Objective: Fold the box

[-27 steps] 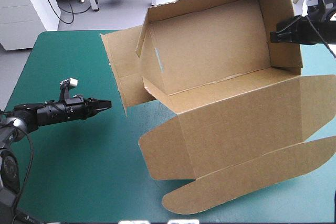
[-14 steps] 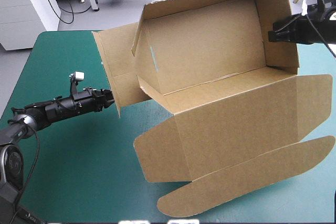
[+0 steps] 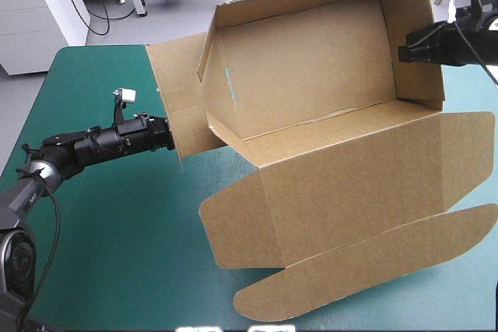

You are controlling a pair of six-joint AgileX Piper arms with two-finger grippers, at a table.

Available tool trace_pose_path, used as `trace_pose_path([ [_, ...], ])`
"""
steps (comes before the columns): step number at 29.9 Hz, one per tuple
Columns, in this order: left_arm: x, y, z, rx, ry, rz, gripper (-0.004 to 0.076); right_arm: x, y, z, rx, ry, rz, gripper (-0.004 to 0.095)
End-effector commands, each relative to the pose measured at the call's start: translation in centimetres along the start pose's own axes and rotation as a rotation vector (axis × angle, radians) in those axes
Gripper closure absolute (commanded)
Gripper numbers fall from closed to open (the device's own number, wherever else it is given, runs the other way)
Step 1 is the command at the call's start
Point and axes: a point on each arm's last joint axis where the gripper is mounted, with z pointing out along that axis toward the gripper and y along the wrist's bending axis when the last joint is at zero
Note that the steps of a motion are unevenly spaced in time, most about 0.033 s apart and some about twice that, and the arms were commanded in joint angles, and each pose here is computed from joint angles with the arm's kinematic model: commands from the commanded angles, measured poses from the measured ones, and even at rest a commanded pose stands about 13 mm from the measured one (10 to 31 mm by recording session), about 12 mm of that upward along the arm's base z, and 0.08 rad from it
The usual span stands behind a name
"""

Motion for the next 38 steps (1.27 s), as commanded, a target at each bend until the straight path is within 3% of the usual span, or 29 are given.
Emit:
trace_pose_path([
  [1, -2.8, -5.3, -1.0, 0.191, -0.079, 0.083, 0.0, -0.9, 0.5, -1.8, 0.02, -0.091, 0.003, 0.0927],
  [14, -5.6, -12.5, -2.9, 0.259, -0.137, 0.244, 0.0, -1.1, 1.4, 1.7, 0.035, -0.034, -0.009, 0.092],
  [28, -5.5, -15.3, -1.4, 0.359, -0.114, 0.281, 0.0, -3.0, 6.4, 3.2, 0.075, -0.177, -0.066, 0.0919],
  [32, -5.8, -15.0, -1.3, 0.303, -0.129, 0.289, 0.0, -3.3, 7.0, 3.2, 0.086, -0.21, -0.067, 0.092],
  [38, -8.3, -14.7, -1.2, 0.011, -0.143, 0.307, 0.0, -3.9, 7.5, 3.1, 0.128, -0.276, -0.056, 0.0919],
])
